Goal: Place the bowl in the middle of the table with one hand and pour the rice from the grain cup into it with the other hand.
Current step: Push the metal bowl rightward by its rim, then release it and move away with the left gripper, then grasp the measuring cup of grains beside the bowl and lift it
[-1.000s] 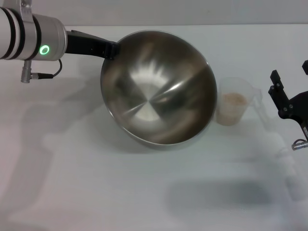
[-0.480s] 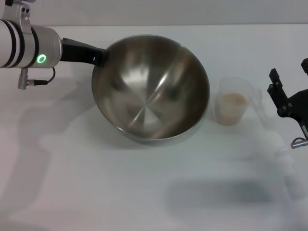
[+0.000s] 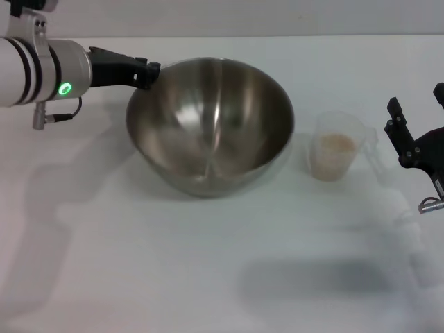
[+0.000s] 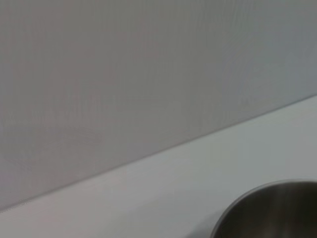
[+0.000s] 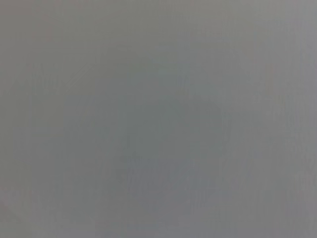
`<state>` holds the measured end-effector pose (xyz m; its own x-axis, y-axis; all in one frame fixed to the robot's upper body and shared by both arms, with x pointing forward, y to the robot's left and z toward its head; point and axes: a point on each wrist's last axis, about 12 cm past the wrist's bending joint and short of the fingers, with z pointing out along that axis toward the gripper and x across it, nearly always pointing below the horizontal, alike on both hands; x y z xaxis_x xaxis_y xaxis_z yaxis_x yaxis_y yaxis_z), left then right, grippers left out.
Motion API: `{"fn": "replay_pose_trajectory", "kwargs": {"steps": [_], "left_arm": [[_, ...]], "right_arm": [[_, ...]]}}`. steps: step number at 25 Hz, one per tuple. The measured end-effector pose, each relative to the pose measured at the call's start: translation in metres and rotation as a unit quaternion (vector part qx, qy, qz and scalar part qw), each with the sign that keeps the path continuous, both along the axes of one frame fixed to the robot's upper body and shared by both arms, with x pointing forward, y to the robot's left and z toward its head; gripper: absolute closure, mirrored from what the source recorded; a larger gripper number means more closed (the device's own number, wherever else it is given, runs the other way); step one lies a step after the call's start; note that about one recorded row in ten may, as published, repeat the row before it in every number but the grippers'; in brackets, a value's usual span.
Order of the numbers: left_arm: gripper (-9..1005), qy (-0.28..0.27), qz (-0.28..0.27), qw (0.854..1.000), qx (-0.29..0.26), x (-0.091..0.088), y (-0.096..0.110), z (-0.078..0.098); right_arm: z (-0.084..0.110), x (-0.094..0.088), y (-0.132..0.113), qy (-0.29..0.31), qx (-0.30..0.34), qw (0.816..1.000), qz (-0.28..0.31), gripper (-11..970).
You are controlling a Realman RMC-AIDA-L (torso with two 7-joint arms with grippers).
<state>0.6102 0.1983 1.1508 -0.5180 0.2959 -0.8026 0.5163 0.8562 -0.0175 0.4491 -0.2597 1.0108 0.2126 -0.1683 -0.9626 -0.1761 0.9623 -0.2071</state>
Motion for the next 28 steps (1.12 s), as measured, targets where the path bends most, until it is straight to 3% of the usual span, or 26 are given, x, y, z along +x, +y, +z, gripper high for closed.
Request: {"fn": "replay_pose_trajectory", "kwargs": {"steps": [7,10,16,22,28], "left_arm": [[796,-0.065,0.053,0.996,-0.035,-0.004,0.010,-0.007],[798,-0.069,0.061,0.995,-0.047,-0.005,0.012,-0.008],[812,-0.065,0.050,0.996,-0.043,-0.007,0.008,-0.012],[813,-0.104,0.023,0.994,-0.017,-0.008,-0.002,-0.012],[812,-0.176,0.083,0.980,-0.050,-0.004,0.006,-0.010]], "right_arm": [[0.001,0.000,0.000,-0.004,0.001,1.000,0.000,288],[0.001,0.000,0.000,-0.006,0.001,1.000,0.000,287],[0.002,0.001,0.000,-0.007,0.000,1.000,0.001,287],[0.003,0.002,0.000,-0.009,0.000,1.000,0.000,288],[0.003,0.003,-0.001,-0.010,-0.001,1.000,-0.001,288]]}}
